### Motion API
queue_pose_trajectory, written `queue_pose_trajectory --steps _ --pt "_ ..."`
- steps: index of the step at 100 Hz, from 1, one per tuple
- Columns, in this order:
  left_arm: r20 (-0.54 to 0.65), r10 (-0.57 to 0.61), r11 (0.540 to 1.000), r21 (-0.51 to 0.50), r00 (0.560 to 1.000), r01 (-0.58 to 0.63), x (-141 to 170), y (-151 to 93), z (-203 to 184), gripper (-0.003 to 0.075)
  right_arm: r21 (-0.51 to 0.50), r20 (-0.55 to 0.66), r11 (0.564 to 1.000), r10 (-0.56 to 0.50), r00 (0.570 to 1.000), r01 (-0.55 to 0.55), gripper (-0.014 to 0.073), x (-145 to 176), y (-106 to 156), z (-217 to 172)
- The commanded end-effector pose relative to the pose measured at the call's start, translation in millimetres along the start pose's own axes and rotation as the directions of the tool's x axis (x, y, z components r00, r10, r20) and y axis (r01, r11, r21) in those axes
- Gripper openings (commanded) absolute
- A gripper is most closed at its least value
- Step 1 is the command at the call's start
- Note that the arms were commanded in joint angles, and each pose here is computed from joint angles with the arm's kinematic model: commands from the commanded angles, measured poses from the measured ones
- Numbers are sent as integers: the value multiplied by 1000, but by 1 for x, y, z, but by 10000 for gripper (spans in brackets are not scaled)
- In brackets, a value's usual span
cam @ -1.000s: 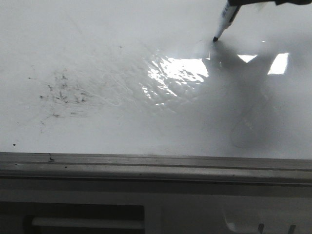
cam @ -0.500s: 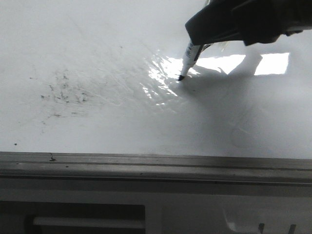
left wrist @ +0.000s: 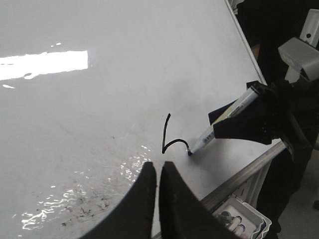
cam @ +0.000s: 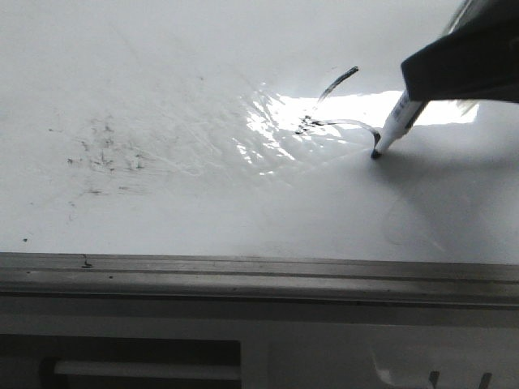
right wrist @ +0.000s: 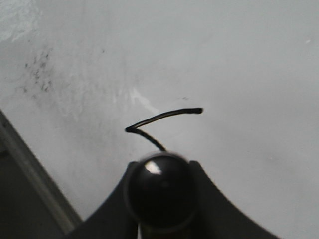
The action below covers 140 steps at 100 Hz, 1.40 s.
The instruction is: Write number 8 on whiteboard
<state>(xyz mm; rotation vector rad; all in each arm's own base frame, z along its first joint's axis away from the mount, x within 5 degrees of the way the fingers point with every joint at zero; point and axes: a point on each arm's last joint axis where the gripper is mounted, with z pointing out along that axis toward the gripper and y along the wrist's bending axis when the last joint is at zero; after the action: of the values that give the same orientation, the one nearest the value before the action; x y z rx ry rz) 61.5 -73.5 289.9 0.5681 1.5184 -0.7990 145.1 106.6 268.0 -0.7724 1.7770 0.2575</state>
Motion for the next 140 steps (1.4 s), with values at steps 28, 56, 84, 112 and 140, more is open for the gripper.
queue_pose_trajectory --steps 28,56,84,112,140 --pt "19 -10 1000 10 1000 10 -8 -2 0 -20 84 8 996 -13 1000 13 -64 -32 -14 20" --pt "19 -10 1000 10 1000 10 -8 -2 0 -20 190 53 982 -29 998 18 -64 -53 -27 16" --pt "19 -10 1000 10 1000 10 -8 -2 0 -20 200 71 980 -38 997 23 -64 -60 -29 15" --pt "15 -10 1000 26 1000 10 -8 -3 0 -20 186 104 982 -38 994 18 -64 -70 -29 13" --pt "6 -11 998 60 1000 11 -7 -7 0 -13 -127 302 989 -28 953 70 -64 -89 -1 -19"
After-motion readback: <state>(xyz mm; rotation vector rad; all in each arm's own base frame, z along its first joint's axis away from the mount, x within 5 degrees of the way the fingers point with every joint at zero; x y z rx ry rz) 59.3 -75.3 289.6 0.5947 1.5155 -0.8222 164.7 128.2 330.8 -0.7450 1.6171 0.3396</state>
